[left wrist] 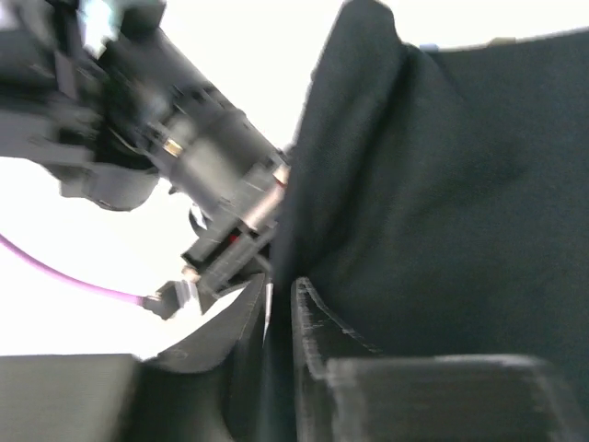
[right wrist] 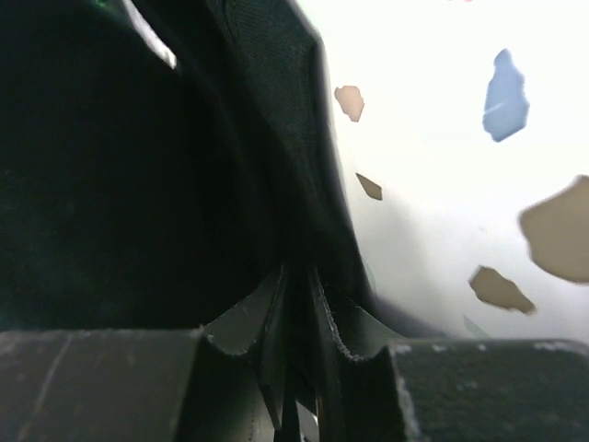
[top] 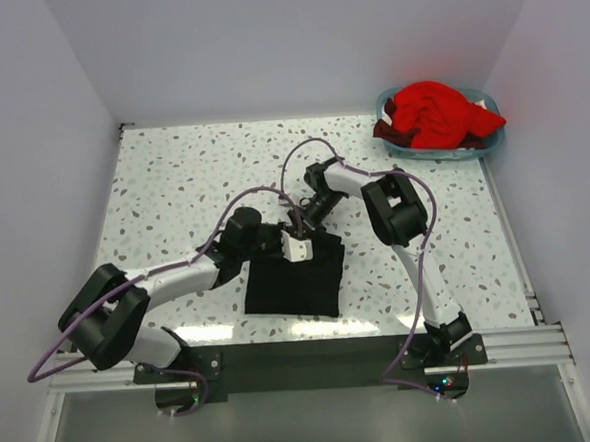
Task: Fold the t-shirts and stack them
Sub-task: Fold the tshirt
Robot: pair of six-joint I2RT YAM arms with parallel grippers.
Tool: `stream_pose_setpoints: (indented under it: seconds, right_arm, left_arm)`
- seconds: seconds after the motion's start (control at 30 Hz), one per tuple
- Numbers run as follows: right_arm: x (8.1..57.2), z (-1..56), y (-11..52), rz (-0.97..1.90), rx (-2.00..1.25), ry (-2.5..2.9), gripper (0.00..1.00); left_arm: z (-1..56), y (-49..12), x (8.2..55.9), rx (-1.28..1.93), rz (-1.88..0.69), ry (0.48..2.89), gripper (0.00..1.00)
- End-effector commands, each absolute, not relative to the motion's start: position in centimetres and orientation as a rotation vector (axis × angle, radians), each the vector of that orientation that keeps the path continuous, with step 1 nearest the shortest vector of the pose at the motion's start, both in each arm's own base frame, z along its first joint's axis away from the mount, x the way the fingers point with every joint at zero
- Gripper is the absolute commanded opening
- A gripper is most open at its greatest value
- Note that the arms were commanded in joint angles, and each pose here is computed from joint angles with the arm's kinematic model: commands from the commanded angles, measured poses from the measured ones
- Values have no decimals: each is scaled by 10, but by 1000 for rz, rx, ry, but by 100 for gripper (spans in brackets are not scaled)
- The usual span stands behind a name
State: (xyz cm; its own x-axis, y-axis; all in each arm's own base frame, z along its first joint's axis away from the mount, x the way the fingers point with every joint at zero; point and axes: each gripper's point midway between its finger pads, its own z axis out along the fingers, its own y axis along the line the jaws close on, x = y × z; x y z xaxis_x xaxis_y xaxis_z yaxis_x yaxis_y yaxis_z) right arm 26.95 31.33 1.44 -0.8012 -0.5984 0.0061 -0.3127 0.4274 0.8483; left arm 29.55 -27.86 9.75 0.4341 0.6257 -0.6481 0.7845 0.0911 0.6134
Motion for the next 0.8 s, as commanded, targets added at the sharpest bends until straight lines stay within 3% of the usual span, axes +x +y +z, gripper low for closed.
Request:
stream_pose_setpoints:
  seconds: [0.0, 0.07, 0.27, 0.33, 0.47, 0.53, 0.77]
  right_arm:
    - [294, 27, 308, -1238, 953, -2504, 22]
    - [303, 40, 306, -1207, 1025, -2544, 24]
    - [317, 80, 294, -1101, 1202, -2630, 34]
    - [323, 91, 283, -1034, 1252, -2661, 39]
    - [338, 108, 255, -968, 1254, -2725, 52]
    - [340, 113, 237, -956, 1230, -2726, 59]
    - [326, 109, 213, -975, 1173, -2688, 68]
  left_arm:
    - [170, -293, 290, 1500, -200, 1042, 27]
    - [182, -291, 278, 1508, -241, 1031, 37]
    - [194, -274, 249, 1535, -343, 1137, 46]
    - [188, -262, 244, 1522, -387, 1255, 48]
    - [182, -239, 246, 1436, -555, 1471, 60]
    - [175, -218, 265, 1361, -613, 1610, 63]
    - [153, -207, 303, 1271, -920, 1841, 64]
